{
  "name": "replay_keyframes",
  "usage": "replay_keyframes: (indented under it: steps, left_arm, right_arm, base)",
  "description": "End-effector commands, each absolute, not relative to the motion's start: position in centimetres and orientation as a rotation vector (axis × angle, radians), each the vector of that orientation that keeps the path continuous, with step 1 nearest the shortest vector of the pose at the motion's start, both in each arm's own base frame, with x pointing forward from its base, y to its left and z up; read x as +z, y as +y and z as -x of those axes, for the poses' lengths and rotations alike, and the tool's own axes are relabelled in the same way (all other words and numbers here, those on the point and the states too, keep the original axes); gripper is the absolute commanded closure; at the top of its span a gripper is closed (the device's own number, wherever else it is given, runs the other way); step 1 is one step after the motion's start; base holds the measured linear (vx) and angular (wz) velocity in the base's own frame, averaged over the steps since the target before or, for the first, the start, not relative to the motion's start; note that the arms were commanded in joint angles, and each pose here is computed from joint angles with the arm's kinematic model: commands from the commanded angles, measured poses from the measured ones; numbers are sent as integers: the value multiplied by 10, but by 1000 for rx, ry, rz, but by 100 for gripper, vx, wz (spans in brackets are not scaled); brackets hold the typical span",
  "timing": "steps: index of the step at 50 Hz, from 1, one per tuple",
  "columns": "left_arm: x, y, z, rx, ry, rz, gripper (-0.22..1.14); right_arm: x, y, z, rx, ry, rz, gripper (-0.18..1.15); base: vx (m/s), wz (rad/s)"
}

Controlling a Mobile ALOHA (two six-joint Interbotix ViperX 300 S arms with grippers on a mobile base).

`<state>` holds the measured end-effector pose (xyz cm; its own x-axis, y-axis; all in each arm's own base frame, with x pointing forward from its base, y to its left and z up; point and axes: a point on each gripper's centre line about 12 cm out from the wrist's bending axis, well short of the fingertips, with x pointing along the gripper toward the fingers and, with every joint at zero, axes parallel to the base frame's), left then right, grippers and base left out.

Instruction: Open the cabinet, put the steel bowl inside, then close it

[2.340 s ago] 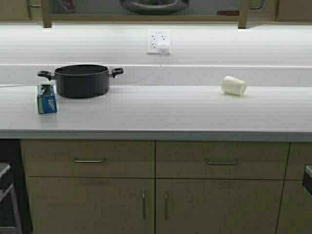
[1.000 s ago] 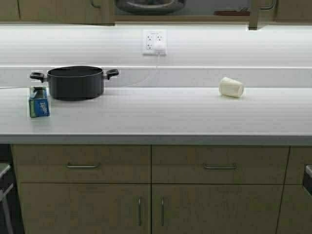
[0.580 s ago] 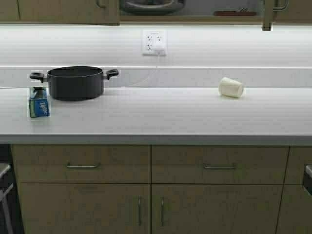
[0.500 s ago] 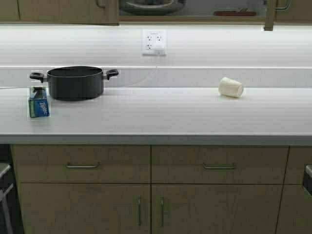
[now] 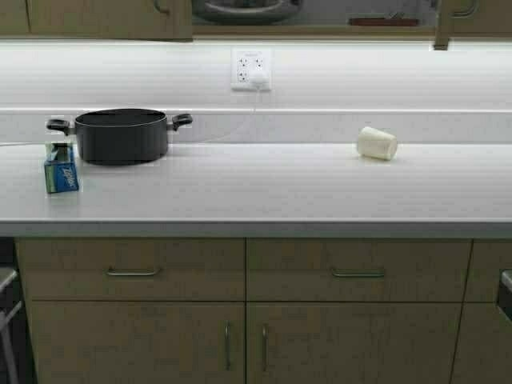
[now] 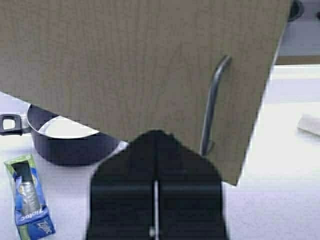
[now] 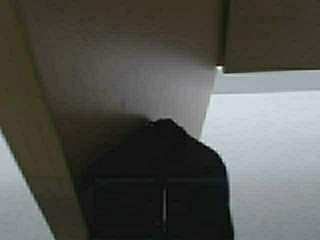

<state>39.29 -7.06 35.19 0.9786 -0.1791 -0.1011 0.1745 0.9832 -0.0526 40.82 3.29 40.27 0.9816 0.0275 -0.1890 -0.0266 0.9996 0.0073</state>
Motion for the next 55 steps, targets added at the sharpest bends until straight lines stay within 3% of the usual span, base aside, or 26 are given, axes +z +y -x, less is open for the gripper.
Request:
replay_keyframes:
  steps: [1, 12, 39, 55]
  left_arm:
    - [362, -70, -391, -181, 64, 40, 87]
    - [360, -71, -393, -182, 61, 40, 87]
    - [370, -93, -403, -230, 35, 46, 87]
    - [388, -113, -446, -254, -12, 75, 87]
  right_arm:
    - [422, 89, -412, 168, 127, 0, 91]
    - [426, 161, -419, 321, 113, 9, 91]
    - [401, 157, -365, 370, 152, 14, 91]
    - [379, 163, -354, 396, 201, 18, 91]
  base:
    - [0, 0]
    - [0, 0]
    - [1, 1]
    - [4, 0]
